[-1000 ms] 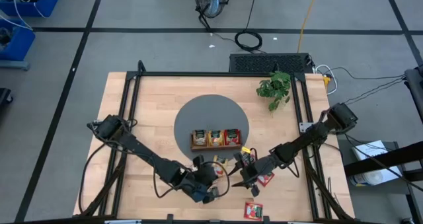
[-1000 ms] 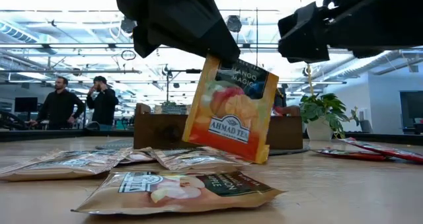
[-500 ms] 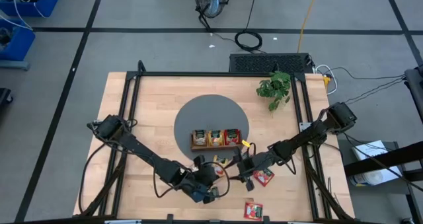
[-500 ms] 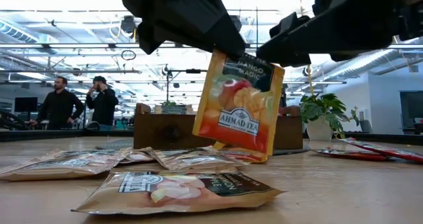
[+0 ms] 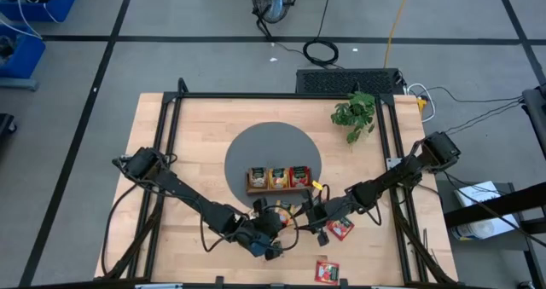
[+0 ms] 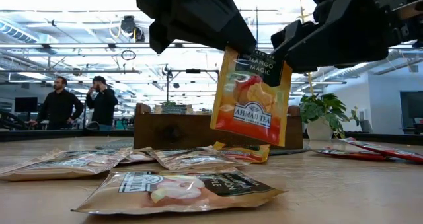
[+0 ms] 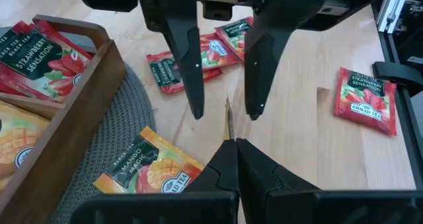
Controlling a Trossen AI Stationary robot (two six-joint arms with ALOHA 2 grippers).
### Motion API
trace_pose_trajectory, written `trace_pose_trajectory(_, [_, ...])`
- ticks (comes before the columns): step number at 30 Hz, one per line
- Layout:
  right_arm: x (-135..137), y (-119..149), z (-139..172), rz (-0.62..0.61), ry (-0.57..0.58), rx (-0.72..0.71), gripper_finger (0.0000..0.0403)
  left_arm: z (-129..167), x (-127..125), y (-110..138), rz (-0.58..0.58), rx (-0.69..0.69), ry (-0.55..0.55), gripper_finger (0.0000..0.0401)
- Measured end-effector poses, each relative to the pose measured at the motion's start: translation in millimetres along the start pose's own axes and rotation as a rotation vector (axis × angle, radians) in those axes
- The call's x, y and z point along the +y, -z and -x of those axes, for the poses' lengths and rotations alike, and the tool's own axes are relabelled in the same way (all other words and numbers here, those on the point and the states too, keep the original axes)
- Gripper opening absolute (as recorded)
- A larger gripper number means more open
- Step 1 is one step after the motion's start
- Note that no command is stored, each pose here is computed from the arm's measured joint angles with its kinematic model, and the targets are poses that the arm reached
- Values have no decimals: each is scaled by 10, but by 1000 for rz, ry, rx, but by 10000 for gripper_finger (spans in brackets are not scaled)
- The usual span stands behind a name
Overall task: Pick & Place Tea
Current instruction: Put the top yellow tea bag into the middle section of the wooden organizer
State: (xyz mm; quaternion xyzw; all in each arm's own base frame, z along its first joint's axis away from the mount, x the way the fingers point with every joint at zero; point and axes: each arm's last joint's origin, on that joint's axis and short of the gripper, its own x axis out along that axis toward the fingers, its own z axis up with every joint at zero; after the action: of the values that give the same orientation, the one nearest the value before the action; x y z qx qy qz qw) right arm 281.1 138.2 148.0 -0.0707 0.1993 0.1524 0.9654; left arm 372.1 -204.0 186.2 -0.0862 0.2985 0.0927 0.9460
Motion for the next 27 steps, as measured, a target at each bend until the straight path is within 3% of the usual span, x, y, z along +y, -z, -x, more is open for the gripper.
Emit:
trace_pose_trajectory(11, [0,6,0,32,0,6,10,0,-1,-2,-2,-1,2,1])
trace_pose_trajectory(20, [-10,9,-1,29,24,10,1,-25,32,-26,9,-5,-3,5])
trace_pose_trajectory(27, [-10,26,-1,28,23,30,0,-26,30,-27,10,-7,-2,55])
